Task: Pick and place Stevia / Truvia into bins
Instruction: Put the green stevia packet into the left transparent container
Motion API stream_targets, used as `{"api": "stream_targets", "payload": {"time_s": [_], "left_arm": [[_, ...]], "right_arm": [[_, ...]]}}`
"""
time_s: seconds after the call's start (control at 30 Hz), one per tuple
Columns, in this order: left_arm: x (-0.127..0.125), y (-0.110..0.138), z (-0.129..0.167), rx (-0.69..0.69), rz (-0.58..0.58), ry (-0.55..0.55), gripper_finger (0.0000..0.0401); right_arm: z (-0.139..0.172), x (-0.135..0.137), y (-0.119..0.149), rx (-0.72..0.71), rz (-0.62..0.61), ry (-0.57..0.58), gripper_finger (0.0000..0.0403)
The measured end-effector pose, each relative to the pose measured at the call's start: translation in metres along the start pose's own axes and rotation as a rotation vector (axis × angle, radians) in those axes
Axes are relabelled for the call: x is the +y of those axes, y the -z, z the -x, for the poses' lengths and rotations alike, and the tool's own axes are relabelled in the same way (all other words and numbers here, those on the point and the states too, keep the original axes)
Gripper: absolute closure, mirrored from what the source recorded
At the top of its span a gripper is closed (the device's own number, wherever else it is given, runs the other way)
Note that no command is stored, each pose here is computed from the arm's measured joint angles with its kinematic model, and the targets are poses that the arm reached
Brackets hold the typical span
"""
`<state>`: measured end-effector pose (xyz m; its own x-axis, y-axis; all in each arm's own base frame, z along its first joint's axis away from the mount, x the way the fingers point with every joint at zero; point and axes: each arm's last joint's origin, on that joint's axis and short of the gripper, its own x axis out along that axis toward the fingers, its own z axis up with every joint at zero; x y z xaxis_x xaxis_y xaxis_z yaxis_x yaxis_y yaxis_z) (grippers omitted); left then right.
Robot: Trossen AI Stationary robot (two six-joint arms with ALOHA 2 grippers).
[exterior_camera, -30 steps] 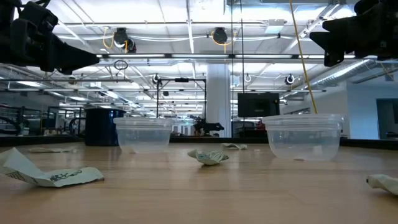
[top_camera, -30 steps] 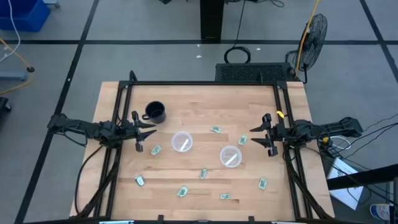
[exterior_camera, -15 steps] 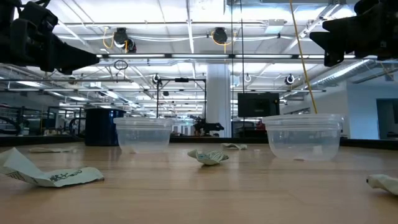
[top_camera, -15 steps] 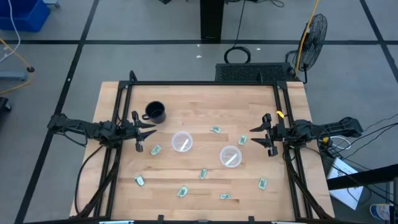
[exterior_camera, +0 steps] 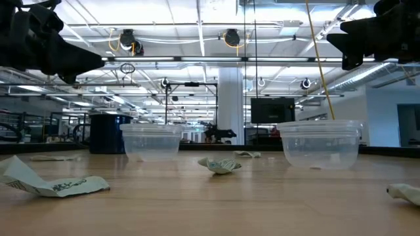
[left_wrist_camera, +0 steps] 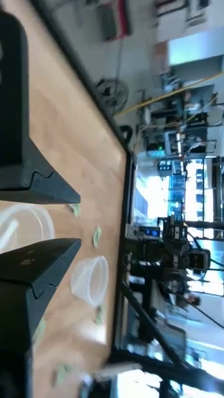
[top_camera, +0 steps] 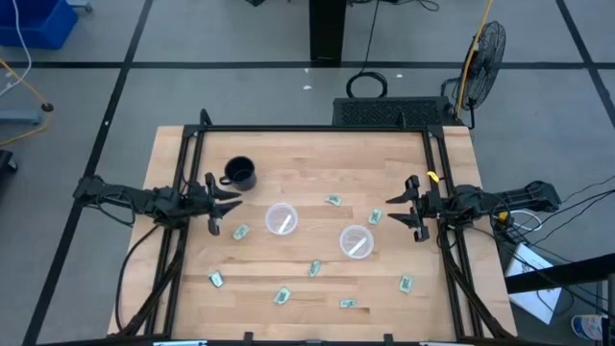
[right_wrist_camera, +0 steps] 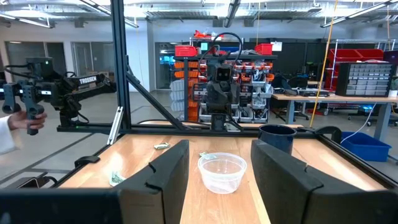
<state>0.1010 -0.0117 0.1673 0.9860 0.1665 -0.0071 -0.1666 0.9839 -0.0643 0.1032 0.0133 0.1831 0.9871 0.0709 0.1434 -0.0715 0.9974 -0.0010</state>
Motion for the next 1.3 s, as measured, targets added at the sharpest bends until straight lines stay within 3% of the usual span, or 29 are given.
{"api": "stream_targets", "payload": {"time_s": [0.23, 0.53, 0.7, 0.83, 0.93, 1.17, 1.3], "left_arm": [[0.0, -0.003, 0.0, -0.03, 0.218, -0.016, 0.0297], [0.0, -0.007, 0.0, -0.068, 0.257, -0.017, 0.0297], [-0.003, 0.004, -0.002, 0.099, 0.379, 0.062, 0.0297], [-0.006, 0.012, -0.006, 0.28, 0.434, 0.035, 0.0297], [-0.007, 0.005, -0.011, 0.39, 0.394, -0.027, 0.0297], [-0.017, -0.038, -0.03, 0.573, 0.181, -0.081, 0.0298], [-0.021, -0.04, -0.039, 0.699, 0.111, -0.112, 0.0298]], "right_arm": [[0.0, 0.0, 0.0, 0.0, 0.0, 0.0, 0.0236], [0.0, 0.0, 0.0, 0.0, 0.0, 0.0, 0.0236], [0.0, 0.0, 0.0, 0.002, 0.0, 0.0, 0.0236], [0.0, 0.0, 0.001, 0.005, 0.001, 0.0, 0.0236], [0.0, 0.0, 0.001, 0.008, 0.001, 0.0, 0.0236], [0.0, 0.0, 0.001, 0.011, 0.001, -0.001, 0.0236], [0.0, 0.0, 0.001, 0.011, 0.001, 0.0, 0.0236]]}}
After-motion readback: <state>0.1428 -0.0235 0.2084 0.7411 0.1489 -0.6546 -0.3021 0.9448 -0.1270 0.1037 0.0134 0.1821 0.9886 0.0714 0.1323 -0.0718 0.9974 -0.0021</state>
